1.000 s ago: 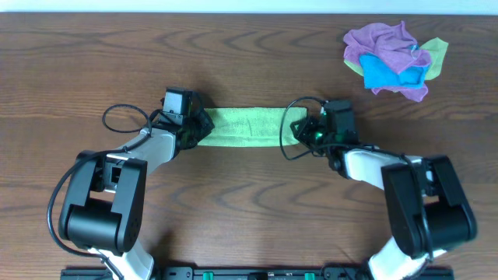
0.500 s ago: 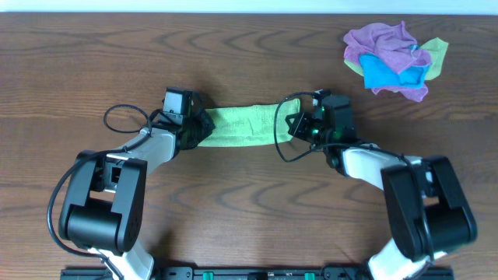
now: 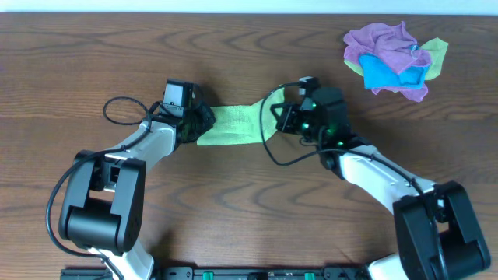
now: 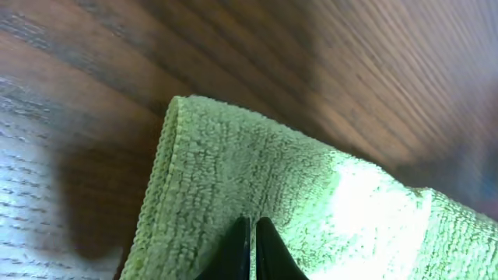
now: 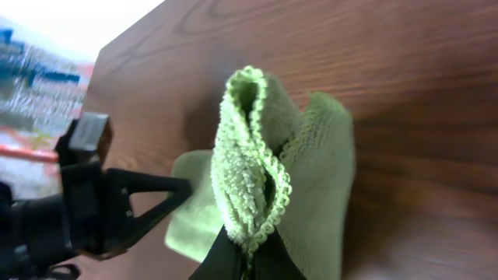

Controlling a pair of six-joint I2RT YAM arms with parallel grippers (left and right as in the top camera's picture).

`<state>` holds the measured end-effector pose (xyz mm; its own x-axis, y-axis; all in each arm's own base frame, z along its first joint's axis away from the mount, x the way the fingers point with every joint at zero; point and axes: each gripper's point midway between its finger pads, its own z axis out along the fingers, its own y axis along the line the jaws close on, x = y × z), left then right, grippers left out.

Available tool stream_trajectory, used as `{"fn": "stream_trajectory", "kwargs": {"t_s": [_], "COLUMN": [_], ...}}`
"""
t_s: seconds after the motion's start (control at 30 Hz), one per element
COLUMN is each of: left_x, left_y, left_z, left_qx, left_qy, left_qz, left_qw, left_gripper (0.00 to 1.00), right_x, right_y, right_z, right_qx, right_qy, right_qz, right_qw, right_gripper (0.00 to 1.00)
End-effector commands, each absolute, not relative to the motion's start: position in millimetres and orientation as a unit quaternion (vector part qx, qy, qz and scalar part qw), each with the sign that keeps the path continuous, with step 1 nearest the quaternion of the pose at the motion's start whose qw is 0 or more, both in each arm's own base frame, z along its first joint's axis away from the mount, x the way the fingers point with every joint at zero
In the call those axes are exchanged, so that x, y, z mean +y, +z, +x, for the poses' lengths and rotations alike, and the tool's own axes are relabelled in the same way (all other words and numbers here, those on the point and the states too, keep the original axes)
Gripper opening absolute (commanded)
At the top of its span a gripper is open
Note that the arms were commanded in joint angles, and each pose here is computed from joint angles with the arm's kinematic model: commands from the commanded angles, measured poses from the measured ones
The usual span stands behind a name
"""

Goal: Fold the cloth
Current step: 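Fold the strip's right end with the right gripper toward the left gripper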

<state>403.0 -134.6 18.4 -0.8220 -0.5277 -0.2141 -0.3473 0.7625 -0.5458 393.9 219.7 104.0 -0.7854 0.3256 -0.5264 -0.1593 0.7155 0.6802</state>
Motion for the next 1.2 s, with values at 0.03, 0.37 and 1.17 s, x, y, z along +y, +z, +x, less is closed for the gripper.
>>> {"fn": "stream_trajectory", "kwargs": {"t_s": [0.03,0.37,1.17], "left_x": [-133,-139,-65], "left_y": [18,25,67], "left_z": [406,411,441], "left_qx": [0.925,0.926,0.929], "left_qy": [-0.239,-0.252,-0.209], "left_qz": [-0.229,-0.207,-0.224], "left_qw": [0.187,0.191,0.205], "left_gripper": [0.06,0.06,0.06], "right_x": [242,266,326], "right_y": [127,128,102], "right_z": [395,396,410], "right_qx": [0.861,0.87,0.882], "right_qy": [0.372,0.356,0.348], "right_qz": [0.008,-0.032,-0.091], "right_qw": [0.348,0.339,0.305], "right_gripper": [0.01,0.01,0.01]}}
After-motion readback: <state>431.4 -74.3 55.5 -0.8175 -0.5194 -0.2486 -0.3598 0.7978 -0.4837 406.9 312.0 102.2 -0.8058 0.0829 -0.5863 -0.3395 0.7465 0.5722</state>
